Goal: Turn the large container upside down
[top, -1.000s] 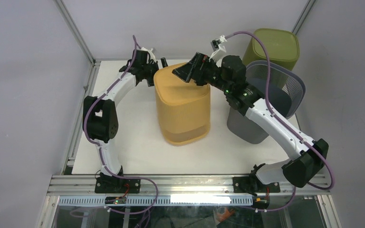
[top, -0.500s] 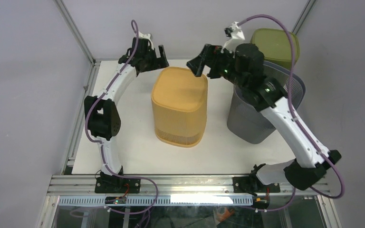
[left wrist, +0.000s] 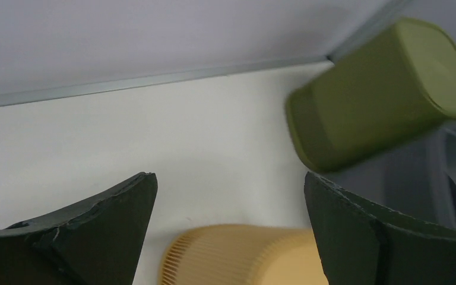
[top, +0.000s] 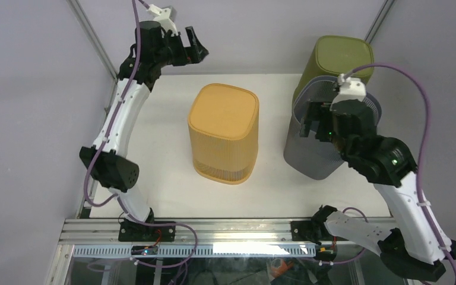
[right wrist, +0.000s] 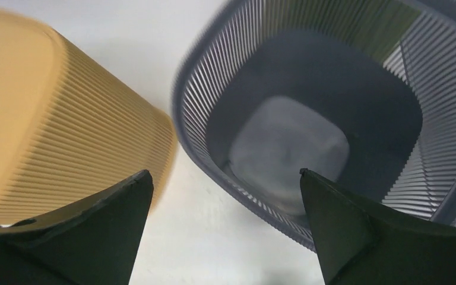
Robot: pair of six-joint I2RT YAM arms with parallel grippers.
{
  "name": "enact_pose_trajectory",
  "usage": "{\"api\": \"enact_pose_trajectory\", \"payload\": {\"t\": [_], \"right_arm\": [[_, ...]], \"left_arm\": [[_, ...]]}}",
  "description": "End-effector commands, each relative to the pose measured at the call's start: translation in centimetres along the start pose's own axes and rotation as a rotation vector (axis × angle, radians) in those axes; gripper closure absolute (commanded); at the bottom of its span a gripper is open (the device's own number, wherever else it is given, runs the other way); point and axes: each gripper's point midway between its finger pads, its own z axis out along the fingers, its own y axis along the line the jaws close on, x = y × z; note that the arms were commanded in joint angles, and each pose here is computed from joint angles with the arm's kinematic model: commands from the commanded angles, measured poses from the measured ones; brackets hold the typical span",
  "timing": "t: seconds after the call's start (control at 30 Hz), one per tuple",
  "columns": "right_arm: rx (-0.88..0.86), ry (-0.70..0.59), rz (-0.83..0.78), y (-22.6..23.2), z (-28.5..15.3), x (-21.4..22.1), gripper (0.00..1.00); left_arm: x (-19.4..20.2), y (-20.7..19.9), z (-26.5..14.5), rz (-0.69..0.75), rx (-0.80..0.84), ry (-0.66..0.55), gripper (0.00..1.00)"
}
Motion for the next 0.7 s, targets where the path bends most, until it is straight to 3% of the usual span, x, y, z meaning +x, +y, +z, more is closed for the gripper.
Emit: {"api": "enact_pose_trajectory", "payload": {"t": [0.0, 0.07, 0.23, 0.37, 0.5, 0.63, 0.67], "right_arm": [[0.039, 0.226, -0.127, -0.3, 1.9, 5.6, 0.02], [-0.025, 0.277, -0.171, 0.6, 2.4, 6.4, 0.02], [-0.014, 0.394, -0.263, 0.3, 4.0, 8.6, 0.03], [0.047, 0.408, -0.282, -1.1, 5.2, 8.6, 0.3], [0.004, 0.39, -0.267, -0.8, 5.7, 7.2, 0.63], [-0.024, 0.399, -0.226, 0.0, 6.7, 6.6, 0.98], [-0.005, 0.41, -0.203, -0.2, 7.0, 6.4, 1.0]], "left_arm": [[1.2, -13.9, -9.8, 0.197, 0.425, 0.003, 0.01], [3.3, -18.1, -13.0, 0.249, 0.552, 0.031, 0.01], [11.1, -23.8, -17.5, 0.34, 0.785, 0.207, 0.02], [16.7, -23.9, -20.6, 0.398, 0.902, 0.367, 0.04], [20.8, -22.4, -22.9, 0.367, 0.968, 0.539, 0.04], [24.8, -21.2, -22.8, 0.34, 0.942, 0.66, 0.04], [25.8, -21.1, -23.0, 0.346, 0.956, 0.686, 0.04]]}}
